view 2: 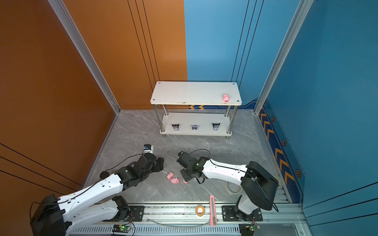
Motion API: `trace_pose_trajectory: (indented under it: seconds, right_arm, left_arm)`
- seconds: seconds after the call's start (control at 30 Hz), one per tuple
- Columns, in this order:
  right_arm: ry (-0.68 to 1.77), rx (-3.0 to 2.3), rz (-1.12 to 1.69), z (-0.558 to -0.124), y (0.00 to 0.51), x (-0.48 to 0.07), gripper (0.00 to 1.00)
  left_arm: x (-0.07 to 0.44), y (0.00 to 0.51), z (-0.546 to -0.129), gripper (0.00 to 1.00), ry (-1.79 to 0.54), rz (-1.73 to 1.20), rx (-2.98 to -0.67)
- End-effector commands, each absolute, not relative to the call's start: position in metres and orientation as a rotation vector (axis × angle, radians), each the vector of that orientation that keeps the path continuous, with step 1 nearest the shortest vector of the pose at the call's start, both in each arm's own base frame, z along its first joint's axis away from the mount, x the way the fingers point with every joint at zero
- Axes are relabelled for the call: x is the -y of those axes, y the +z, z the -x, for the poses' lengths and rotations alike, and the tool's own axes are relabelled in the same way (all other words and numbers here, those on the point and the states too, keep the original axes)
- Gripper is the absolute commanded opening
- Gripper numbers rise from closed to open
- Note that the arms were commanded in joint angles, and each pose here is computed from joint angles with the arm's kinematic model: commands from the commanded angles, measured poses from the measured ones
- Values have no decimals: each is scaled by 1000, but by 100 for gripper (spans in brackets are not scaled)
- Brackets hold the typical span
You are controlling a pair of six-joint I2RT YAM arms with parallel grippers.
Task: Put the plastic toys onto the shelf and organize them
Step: 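Align the right gripper over a pink pig apart from the cluster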
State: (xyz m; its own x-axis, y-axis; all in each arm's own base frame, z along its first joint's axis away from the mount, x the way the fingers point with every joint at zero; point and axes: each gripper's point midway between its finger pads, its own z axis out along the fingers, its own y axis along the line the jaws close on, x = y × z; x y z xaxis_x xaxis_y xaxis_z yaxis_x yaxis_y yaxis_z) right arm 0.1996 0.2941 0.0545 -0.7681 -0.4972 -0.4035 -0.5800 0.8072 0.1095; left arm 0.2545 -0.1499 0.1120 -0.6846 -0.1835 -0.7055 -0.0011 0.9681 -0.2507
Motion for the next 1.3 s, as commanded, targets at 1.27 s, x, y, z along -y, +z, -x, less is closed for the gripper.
trace_pose_trajectory:
  seconds: [1.27]
  right_arm:
    - [296, -2564, 628, -248, 70, -290, 1]
  left_arm:
    - [163, 96, -270, 77, -277, 118, -2356]
